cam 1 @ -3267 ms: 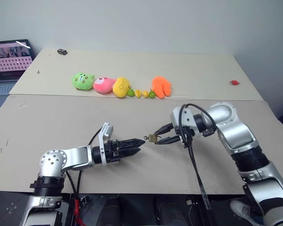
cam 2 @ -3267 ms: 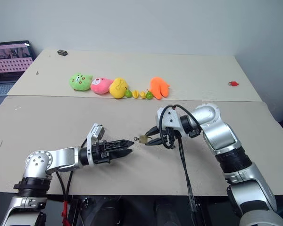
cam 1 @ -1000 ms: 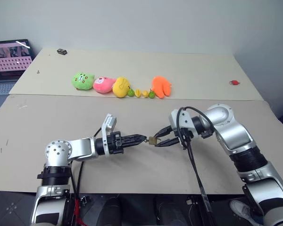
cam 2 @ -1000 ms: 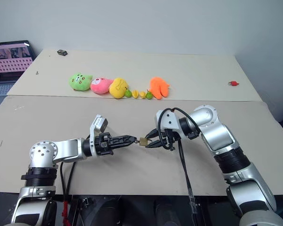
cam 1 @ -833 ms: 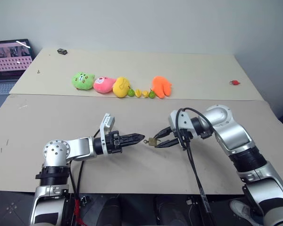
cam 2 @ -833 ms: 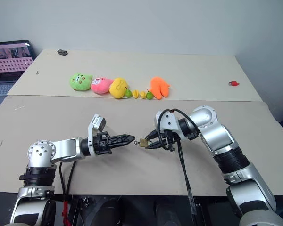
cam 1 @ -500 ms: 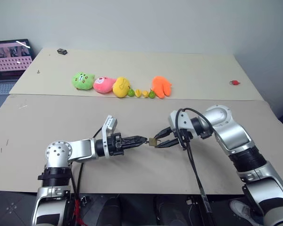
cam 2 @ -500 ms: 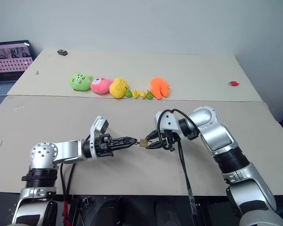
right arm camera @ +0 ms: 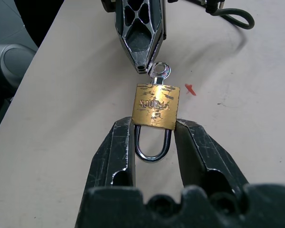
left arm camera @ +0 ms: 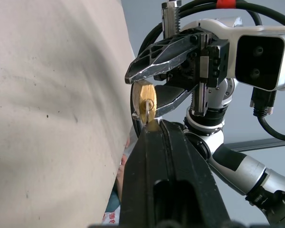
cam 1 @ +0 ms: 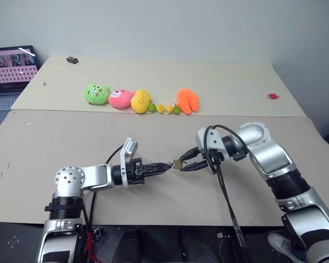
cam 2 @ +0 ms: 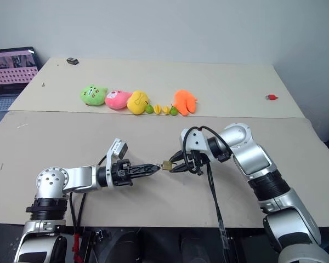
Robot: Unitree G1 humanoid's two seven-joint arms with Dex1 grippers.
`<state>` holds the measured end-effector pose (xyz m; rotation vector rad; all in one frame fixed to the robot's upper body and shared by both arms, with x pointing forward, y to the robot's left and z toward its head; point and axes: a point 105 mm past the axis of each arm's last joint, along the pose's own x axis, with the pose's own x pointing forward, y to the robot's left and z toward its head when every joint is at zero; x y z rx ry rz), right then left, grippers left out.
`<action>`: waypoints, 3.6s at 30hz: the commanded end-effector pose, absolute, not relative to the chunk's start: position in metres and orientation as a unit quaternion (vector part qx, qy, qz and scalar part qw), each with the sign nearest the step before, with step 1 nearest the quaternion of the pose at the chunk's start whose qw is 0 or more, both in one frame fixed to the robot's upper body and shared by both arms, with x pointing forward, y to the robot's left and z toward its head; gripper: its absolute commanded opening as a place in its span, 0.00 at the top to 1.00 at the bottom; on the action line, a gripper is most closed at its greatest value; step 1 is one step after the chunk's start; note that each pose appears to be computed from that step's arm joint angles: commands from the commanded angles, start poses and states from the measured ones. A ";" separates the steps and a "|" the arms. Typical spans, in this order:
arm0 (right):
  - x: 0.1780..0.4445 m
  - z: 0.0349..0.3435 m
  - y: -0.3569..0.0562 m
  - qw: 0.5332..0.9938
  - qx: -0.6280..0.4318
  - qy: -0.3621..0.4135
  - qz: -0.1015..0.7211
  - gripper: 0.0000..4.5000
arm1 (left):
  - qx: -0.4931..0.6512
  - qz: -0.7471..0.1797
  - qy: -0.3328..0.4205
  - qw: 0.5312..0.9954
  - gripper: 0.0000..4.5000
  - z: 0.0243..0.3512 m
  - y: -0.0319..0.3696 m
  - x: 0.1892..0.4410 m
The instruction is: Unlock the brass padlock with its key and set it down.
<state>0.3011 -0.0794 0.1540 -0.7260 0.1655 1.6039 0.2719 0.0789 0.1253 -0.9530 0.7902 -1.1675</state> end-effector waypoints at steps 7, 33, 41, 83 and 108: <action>0.302 0.172 -0.077 0.632 -0.335 0.036 0.698 0.80 | -0.417 -0.518 0.338 0.666 1.00 0.129 0.074 0.279; 0.303 0.172 -0.077 0.630 -0.338 0.034 0.699 0.80 | -0.409 -0.505 0.336 0.682 1.00 0.126 0.077 0.285; 0.304 0.171 -0.077 0.630 -0.337 0.034 0.699 0.80 | -0.369 -0.515 0.335 0.697 1.00 0.123 0.073 0.281; 0.303 0.170 -0.076 0.623 -0.340 0.035 0.703 0.80 | -0.328 -0.527 0.274 0.735 0.42 0.115 0.090 0.287; 0.302 0.171 -0.078 0.624 -0.340 0.038 0.703 0.80 | -0.386 -0.546 0.301 0.680 0.99 0.129 0.075 0.282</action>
